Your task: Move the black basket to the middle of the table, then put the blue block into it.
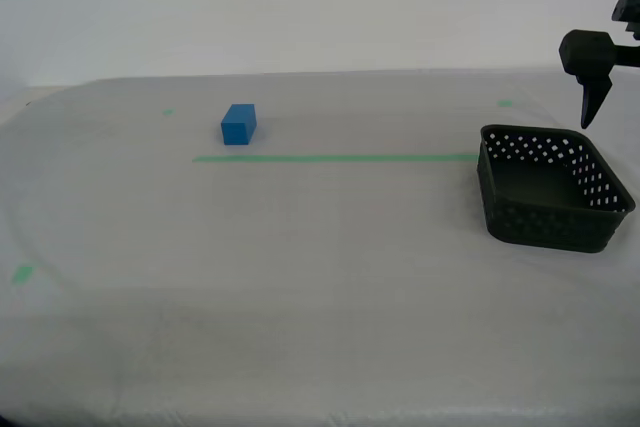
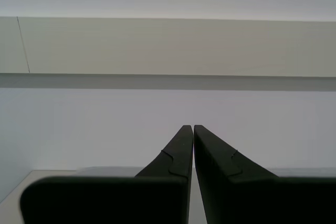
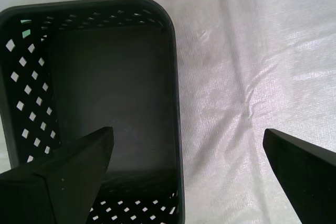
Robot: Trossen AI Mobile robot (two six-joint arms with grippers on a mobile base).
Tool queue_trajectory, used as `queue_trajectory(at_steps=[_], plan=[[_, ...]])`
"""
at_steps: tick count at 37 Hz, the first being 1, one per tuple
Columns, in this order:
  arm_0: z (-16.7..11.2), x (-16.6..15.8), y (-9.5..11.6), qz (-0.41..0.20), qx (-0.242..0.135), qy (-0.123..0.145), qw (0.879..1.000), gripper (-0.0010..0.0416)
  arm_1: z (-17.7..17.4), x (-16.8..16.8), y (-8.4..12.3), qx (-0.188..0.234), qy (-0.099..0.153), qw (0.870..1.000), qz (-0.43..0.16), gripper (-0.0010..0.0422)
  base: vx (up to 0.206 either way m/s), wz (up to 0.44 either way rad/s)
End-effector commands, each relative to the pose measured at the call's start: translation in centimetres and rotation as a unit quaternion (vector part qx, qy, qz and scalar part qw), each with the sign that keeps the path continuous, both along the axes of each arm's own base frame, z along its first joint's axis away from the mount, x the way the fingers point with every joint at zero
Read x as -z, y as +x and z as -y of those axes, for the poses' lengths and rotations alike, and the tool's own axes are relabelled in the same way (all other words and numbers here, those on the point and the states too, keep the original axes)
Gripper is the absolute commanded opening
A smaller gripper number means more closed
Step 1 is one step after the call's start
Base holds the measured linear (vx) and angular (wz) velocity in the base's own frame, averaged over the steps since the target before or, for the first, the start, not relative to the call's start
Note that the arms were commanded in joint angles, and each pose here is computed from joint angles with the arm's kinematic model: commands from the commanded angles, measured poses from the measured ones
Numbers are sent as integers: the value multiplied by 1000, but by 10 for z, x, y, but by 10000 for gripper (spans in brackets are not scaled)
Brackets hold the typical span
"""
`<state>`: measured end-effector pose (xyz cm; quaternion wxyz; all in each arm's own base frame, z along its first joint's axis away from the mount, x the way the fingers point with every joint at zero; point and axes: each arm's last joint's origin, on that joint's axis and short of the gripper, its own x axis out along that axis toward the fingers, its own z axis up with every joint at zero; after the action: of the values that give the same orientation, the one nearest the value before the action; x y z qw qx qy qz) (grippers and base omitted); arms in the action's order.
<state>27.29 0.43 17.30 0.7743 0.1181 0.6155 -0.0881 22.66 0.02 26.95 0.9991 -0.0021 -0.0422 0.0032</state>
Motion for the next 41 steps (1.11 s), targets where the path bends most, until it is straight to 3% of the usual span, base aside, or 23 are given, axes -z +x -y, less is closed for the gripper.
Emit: queue_trajectory(at_steps=[1, 16, 41], plan=[[0, 8, 2, -11, 2, 0, 1000, 399, 0, -1, 0, 0, 1, 1000, 3, 0, 0, 0], [-2, 49, 14, -61, -2, 3, 998, 399, 0, -1, 0, 0, 1, 1000, 3, 0, 0, 0], [-10, 55, 10, -67, -18, -28, 997, 398, 0, -1, 0, 0, 1, 1000, 3, 0, 0, 0]])
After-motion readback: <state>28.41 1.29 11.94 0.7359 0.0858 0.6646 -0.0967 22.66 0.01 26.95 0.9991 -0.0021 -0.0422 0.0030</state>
